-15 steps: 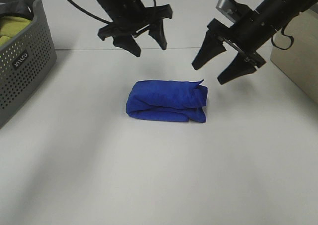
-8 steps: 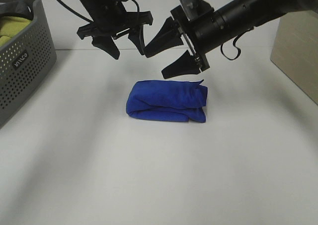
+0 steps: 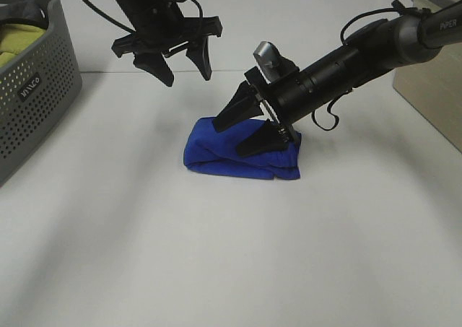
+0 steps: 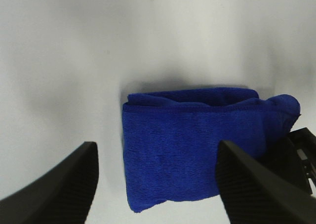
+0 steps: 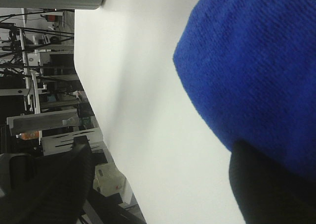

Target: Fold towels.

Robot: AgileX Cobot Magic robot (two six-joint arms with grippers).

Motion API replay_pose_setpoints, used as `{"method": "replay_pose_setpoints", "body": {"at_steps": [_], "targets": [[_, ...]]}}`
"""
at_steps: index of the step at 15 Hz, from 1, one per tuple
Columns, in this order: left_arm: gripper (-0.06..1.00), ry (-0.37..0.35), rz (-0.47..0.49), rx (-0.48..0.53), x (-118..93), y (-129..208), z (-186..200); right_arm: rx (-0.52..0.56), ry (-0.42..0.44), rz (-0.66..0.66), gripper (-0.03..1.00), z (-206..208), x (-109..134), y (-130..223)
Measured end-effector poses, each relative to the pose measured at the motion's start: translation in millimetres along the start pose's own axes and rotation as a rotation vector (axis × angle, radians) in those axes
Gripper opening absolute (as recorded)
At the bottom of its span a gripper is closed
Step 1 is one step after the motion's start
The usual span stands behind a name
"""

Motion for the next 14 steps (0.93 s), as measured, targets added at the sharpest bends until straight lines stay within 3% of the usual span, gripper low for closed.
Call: {"method": "replay_pose_setpoints", "body": {"at_steps": [7,9,10,14], "targets": [[0.64,0.000,-0.034,0.001,0,0,0,0.028,0.054,0.016,0.75,-1,-8,3],[0.64,-0.001,-0.057,-0.001,0,0,1,0.009,0.082,0.063,0.75,13,11,6],[0.64,-0.011,-0.075,-0.016,-1,-2,10,-0.022,0.114,0.105,0.75,33,37,11],[0.64,-0.055,-0.128,-0.101,-9,-7,57,-0.079,0.331,0.130,0.75,77,71,31]]}}
Point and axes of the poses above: a point on each arm's last joint axis where the gripper is mounted, z pointing back along that axis away from the gripper, x along the wrist's bending axis when the last joint is at zero, y = z × x, the point moved 2 cm from there along -z, pointing out along that axis toward the gripper, and after that the axes turned 10 degrees about -z, right-handed, at the moved point
